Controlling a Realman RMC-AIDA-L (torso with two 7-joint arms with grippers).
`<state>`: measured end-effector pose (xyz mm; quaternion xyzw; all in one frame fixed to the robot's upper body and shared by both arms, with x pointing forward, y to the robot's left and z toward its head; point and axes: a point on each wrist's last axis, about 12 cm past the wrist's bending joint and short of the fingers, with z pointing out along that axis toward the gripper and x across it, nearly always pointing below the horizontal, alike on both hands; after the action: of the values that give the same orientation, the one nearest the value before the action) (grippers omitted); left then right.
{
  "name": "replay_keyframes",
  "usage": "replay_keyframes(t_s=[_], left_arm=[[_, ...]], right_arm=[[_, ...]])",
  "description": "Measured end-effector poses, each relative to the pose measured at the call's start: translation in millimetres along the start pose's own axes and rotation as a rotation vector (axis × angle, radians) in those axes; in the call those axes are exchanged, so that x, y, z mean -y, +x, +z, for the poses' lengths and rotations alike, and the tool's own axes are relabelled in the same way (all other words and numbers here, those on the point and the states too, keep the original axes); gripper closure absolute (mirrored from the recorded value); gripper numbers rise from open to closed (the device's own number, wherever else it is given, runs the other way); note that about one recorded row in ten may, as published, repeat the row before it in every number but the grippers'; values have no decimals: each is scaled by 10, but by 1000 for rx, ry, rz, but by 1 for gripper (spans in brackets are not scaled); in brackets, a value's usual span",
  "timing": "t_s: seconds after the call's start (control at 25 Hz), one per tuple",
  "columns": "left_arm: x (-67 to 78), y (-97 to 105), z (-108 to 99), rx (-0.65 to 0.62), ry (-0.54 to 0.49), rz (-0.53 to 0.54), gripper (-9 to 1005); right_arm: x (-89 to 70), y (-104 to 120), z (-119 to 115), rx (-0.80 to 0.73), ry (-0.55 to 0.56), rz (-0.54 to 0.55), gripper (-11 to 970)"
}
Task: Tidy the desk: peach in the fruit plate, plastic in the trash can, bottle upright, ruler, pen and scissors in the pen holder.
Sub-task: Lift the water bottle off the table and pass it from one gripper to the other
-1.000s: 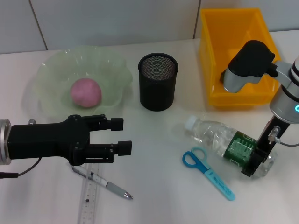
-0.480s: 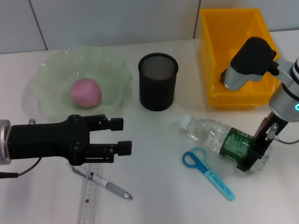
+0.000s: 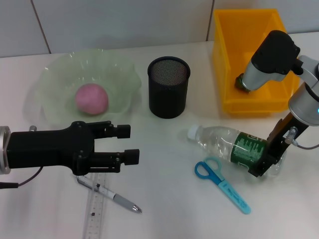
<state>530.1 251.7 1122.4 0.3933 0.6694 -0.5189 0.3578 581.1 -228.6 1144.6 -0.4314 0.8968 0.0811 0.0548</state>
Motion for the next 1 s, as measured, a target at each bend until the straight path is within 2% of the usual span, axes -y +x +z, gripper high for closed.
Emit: replay_keyframes(t_s=[1.0], left_arm=[[-9,-24,-3,-2,0,8,212]], right_arm=[[-23,-16,25,2,-11,-15,197]])
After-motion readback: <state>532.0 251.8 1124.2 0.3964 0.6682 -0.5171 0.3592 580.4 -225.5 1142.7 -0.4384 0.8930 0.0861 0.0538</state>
